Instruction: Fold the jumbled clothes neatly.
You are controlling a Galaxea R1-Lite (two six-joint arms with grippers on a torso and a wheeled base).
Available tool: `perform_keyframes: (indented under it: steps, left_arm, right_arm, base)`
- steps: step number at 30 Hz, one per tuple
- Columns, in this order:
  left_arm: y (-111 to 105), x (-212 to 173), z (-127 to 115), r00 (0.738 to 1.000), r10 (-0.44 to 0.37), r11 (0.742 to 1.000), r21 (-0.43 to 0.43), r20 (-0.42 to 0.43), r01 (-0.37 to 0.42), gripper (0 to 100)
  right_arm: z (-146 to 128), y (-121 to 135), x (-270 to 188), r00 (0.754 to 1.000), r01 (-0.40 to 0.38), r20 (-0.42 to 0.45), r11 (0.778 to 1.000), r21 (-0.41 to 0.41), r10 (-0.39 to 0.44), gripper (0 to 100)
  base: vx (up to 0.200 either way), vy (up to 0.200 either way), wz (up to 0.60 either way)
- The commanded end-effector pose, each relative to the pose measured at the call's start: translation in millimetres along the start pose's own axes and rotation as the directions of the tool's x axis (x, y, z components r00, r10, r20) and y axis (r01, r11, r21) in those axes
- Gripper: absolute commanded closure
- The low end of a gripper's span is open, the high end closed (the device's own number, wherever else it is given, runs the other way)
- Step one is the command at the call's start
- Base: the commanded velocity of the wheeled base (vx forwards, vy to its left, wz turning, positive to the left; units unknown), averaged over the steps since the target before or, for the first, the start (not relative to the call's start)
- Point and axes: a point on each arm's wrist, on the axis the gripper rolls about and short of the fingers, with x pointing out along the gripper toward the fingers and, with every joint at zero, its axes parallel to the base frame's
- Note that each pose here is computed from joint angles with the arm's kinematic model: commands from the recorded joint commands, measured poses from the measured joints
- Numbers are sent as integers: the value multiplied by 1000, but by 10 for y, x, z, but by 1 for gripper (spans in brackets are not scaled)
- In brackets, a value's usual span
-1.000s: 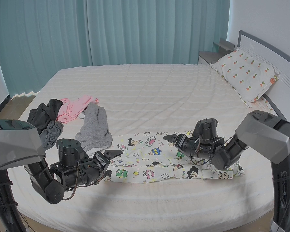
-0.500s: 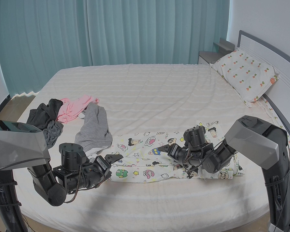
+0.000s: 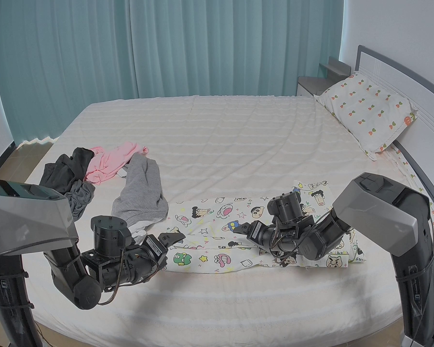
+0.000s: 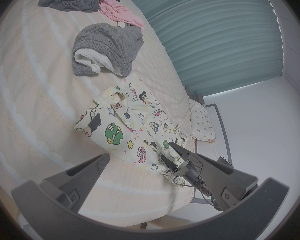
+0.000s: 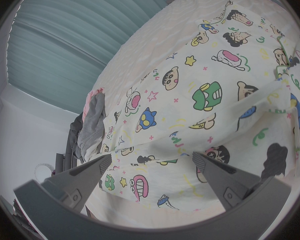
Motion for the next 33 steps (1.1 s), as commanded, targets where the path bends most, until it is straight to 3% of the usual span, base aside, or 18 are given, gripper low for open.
perform_keyframes:
  steps: [1, 4, 10, 19, 24, 33]
  left_arm:
    - [7, 5, -8, 1000, 3, 1000, 0, -3, -3, 0]
    - [7, 12, -2, 1000, 9, 1000, 0, 16, -9, 0]
    - [8, 20, -10, 1000, 12, 1000, 1, 17, -12, 0]
    - [12, 26, -20, 1000, 15, 1000, 2, 16, -15, 0]
    - [24, 33, -23, 1000, 20, 1000, 15, 15, -20, 0]
    - [24, 33, -23, 1000, 20, 1000, 15, 15, -20, 0]
  right_arm:
    - [-62, 54, -17, 1000, 8, -18, 1000, -11, -8, 0]
    - [-63, 70, -1, 995, 87, -39, 996, -19, -88, 0]
    - [-34, 85, 68, 994, 97, -41, 995, -21, -97, 0]
    - [294, 32, 242, 996, 53, 68, 998, 18, -54, 0]
    - [368, 24, 294, 988, -16, 153, 1000, 7, 14, 0]
    - [317, 93, 67, 990, -24, 138, 1000, -5, 25, 0]
  base:
    - [0, 0, 0]
    - [0, 0, 0]
    - [0, 0, 0]
    - [0, 0, 0]
    - [0, 0, 0]
    - [0, 0, 0]
